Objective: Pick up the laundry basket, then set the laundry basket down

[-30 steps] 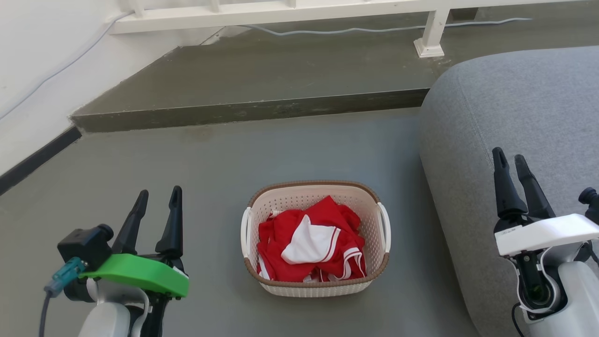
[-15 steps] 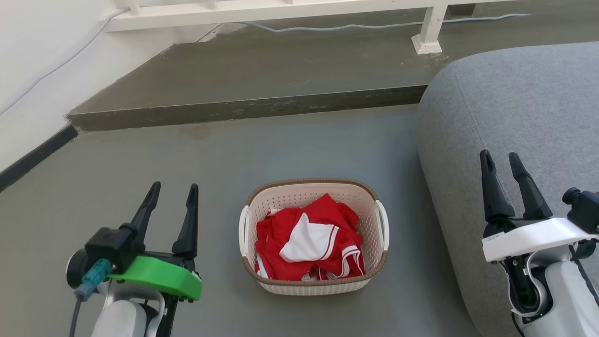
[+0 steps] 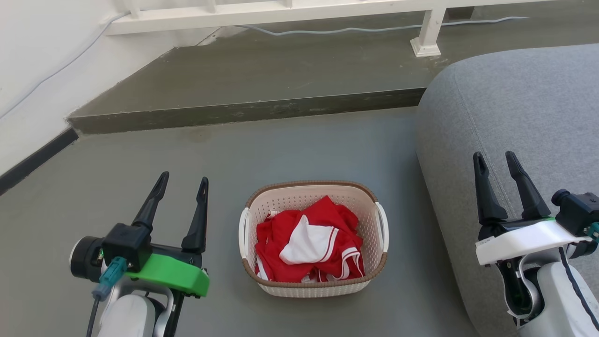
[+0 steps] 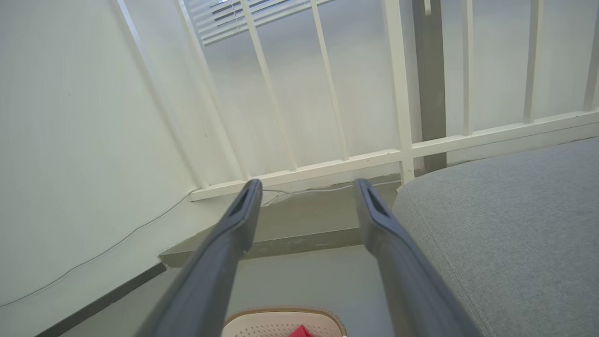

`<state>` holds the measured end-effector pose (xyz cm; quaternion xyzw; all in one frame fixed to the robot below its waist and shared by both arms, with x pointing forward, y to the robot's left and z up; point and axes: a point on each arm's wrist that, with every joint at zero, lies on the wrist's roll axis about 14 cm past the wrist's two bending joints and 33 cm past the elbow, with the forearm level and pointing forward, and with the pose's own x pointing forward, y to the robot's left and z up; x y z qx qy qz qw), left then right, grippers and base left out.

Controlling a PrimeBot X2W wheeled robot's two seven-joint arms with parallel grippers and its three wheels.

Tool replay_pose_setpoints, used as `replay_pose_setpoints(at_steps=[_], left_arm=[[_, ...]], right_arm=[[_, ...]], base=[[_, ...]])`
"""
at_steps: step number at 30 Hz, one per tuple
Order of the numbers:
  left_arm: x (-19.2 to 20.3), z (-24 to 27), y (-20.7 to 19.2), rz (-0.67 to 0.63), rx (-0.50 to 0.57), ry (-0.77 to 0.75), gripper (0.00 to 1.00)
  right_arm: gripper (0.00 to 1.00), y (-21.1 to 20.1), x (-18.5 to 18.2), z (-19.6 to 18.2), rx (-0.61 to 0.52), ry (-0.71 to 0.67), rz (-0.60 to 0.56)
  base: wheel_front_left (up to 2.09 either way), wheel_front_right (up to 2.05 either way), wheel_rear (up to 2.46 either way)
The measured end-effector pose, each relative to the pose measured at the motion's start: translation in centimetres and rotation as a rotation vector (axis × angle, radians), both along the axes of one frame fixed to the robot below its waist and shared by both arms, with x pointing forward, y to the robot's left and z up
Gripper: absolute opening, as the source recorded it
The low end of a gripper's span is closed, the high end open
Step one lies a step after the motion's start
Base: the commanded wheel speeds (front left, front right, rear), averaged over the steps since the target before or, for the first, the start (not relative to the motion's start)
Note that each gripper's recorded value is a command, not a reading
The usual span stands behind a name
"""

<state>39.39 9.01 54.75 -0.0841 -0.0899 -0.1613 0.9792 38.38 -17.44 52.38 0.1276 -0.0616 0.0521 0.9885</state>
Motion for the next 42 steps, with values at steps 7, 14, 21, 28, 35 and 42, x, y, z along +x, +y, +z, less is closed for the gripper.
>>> replay_pose_setpoints(at_steps=[7,14,21,28,35,42], left_arm=[[0.0,0.0,0.0,0.002,-0.006,0.001,1.0],[0.1,-0.2,0.0,0.005,-0.004,0.006,1.0],[0.2,-0.4,0.1,0.008,-0.001,0.011,1.0],[0.5,-0.8,0.2,0.012,-0.003,0.02,1.0],[1.3,-1.9,0.3,0.016,-0.006,0.05,1.0],[3.0,-3.1,-0.3,0.001,-0.005,0.073,1.0]], right_arm=[[1.0,-0.1,0.0,-0.1,0.01,0.003,-0.01],[1.0,-0.1,0.2,-0.3,0.013,0.009,-0.018],[1.0,-0.2,0.4,-0.4,0.015,0.01,-0.022],[1.0,-0.3,0.7,-0.6,0.009,0.017,-0.025],[1.0,-0.5,1.1,-2.1,0.007,0.058,-0.031],[1.0,-0.5,2.2,-3.9,-0.015,0.106,-0.03]], base=[[0.0,0.0,0.0],[0.0,0.0,0.0],[0.0,0.0,0.0],[0.0,0.0,0.0],[0.0,0.0,0.0],[0.0,0.0,0.0]])
